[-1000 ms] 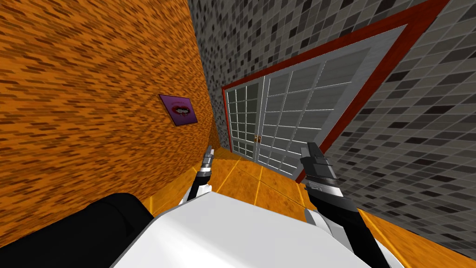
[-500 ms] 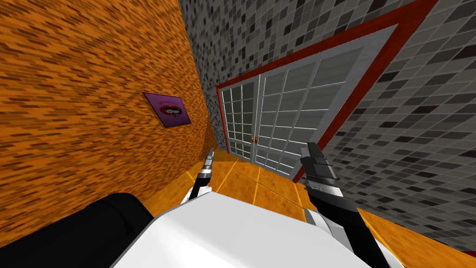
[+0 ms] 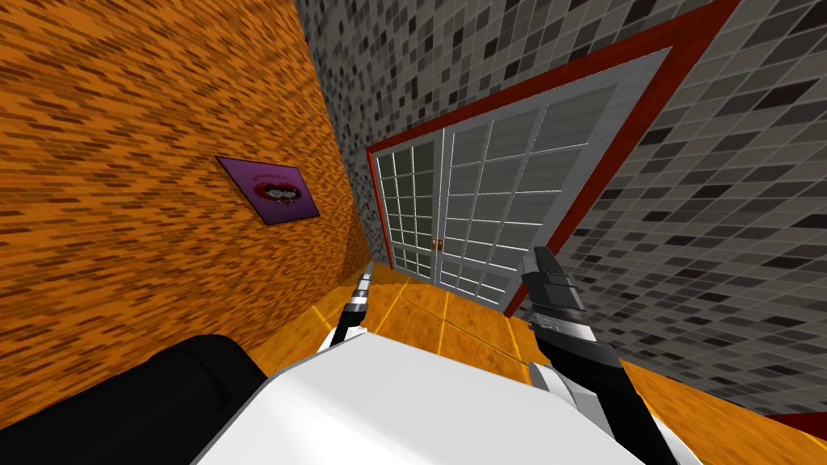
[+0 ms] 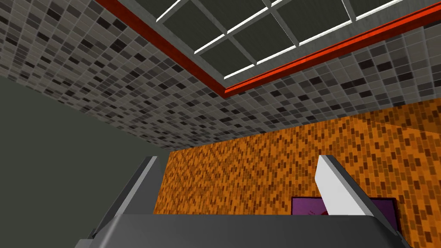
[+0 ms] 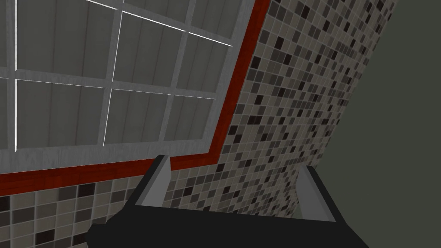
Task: Pull the door open
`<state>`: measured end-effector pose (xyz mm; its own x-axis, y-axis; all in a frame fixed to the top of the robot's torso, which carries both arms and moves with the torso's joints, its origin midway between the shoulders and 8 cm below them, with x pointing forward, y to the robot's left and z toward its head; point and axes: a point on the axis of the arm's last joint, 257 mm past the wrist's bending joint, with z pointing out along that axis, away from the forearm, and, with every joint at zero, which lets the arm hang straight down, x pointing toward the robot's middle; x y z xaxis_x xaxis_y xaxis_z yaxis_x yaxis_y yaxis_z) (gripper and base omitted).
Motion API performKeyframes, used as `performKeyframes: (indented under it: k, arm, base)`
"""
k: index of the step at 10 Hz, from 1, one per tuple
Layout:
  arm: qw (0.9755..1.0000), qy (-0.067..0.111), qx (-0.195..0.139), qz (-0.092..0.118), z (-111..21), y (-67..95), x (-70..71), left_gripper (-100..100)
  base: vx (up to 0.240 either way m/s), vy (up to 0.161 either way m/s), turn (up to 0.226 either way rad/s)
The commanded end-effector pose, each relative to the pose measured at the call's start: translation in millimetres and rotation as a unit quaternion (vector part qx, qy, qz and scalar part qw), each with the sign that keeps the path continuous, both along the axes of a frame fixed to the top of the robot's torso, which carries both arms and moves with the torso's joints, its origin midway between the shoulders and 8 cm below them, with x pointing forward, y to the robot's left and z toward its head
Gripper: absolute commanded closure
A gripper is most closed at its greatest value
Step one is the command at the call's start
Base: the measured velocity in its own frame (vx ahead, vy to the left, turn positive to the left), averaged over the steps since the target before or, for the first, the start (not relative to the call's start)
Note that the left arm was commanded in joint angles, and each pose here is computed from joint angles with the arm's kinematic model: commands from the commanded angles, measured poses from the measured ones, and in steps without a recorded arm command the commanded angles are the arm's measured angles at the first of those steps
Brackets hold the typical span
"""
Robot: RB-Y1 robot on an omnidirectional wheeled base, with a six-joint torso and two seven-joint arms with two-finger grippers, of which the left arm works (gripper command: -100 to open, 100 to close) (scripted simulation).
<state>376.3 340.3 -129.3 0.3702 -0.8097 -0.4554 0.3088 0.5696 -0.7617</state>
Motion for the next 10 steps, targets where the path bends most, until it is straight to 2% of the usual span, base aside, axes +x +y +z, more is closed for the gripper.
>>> performKeyframes:
  k: [1,5,7,10]
  arm:
    - [0.9997,0.012,0.018,0.010,-12.4,2.7,1.4,-100]
    - [0.9968,0.042,0.060,0.032,-39.8,7.8,2.4,-100]
    - [0.9941,0.058,0.081,0.042,-53.8,10.2,2.3,-100]
    - [0.9886,0.081,0.114,0.057,-74.8,13.8,1.5,-100]
  base:
    - [0.100,-0.026,-0.092]
    - [0.112,-0.033,-0.096]
    - [0.106,-0.022,-0.103]
    - [0.106,-0.022,-0.094]
